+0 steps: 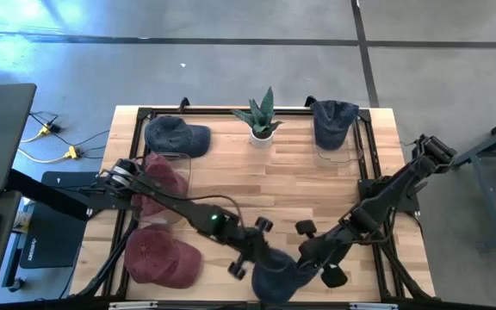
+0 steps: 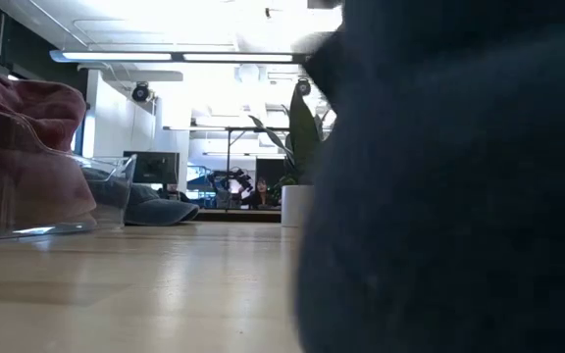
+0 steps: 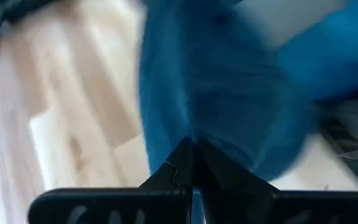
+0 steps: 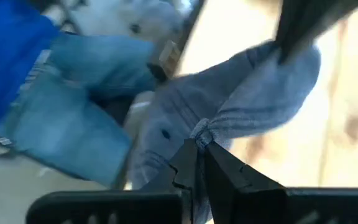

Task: Pick & Place hat
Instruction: Put the bottom blue cap into the right transparent bin

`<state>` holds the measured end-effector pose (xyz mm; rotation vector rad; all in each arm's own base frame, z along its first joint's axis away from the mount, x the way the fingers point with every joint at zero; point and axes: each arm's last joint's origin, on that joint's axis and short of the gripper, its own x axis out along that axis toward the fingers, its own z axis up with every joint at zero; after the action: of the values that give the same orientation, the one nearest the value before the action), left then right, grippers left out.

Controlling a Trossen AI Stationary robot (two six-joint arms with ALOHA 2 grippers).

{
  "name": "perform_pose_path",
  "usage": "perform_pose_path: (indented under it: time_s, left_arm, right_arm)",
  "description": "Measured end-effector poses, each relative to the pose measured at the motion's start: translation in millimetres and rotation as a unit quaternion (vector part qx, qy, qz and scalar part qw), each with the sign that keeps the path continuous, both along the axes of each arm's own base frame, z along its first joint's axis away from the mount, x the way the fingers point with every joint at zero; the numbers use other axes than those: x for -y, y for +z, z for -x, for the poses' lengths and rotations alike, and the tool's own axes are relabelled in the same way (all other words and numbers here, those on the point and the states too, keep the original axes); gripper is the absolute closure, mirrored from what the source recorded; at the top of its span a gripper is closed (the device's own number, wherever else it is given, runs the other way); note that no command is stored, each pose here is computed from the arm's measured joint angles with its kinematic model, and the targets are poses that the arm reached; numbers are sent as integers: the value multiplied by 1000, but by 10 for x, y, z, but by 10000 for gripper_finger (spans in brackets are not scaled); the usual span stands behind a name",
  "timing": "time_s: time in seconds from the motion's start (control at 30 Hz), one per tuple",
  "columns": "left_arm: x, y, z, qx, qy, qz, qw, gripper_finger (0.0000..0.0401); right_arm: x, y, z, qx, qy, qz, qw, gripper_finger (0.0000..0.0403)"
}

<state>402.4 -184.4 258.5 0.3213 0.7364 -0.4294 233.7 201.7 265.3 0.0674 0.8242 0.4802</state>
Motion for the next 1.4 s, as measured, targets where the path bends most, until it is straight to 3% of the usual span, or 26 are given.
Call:
perform_pose_path:
  time_s: [0.23,0.43,0.5,0.6,0.7,0.8,0.9,1.0,1.1,1.23,1.4]
  left_arm:
    - [238,115,170,4,-148,35,988,400]
    - [236,22,254,-57,-175,40,982,401]
    - [195,17,255,-58,-143,6,988,401]
    - [57,-47,260,-70,-67,-92,991,401]
    - [-142,-71,238,-69,25,-198,977,401]
    - [-332,-61,205,-63,103,-271,955,401]
    - [-431,135,258,-48,171,-322,930,401]
    - [-439,405,296,-8,236,-338,911,401]
    - [-383,557,421,-7,259,-344,903,401]
    - [-233,608,494,0,259,-287,922,401]
    - [89,406,565,-34,254,-214,943,401]
  right_arm:
    - [-9,29,-66,18,97,-63,993,395]
    - [98,-124,-89,-21,155,-111,982,397]
    - [184,-151,-136,-22,126,-94,987,398]
    - [356,-207,-198,-26,63,-37,997,395]
    - [573,-231,-241,-30,-19,40,999,390]
    - [777,-140,-258,-17,-108,132,985,392]
    - [887,83,-234,37,-177,223,958,398]
    - [903,301,-201,91,-205,276,935,398]
    - [864,367,-202,109,-175,269,941,393]
    - [763,144,-307,98,-117,219,964,393]
    - [600,-444,-481,109,-36,135,984,389]
